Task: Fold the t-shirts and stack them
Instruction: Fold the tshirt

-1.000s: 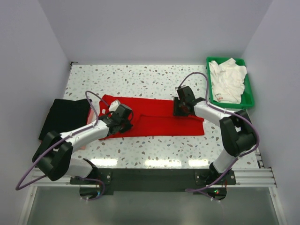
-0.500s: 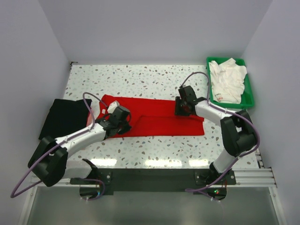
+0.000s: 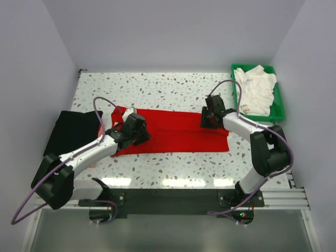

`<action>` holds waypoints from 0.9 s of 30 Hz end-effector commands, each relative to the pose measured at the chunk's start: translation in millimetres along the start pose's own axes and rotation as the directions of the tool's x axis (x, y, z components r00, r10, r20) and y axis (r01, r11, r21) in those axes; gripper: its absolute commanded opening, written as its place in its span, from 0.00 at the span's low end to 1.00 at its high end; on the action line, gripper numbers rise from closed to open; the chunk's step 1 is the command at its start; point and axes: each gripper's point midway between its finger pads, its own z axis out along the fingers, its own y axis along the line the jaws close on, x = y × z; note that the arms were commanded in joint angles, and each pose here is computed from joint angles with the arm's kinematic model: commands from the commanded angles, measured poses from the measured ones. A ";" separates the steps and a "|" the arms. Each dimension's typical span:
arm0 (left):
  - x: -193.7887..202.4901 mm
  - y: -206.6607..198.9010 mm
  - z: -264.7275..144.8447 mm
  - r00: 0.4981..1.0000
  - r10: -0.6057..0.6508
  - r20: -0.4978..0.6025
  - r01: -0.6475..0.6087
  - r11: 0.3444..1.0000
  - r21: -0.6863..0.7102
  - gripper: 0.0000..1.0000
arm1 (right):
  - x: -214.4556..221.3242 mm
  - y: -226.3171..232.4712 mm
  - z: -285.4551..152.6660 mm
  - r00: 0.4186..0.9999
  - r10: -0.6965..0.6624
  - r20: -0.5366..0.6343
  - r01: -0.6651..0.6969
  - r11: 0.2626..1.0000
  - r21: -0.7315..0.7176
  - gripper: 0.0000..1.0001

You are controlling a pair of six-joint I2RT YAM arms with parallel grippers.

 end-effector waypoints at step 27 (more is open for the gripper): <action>-120.6 57.9 132.3 0.960 -0.263 0.092 0.278 0.911 -0.306 0.25 | 31.2 -28.4 20.1 0.995 0.019 -0.095 -0.001 0.982 0.186 0.40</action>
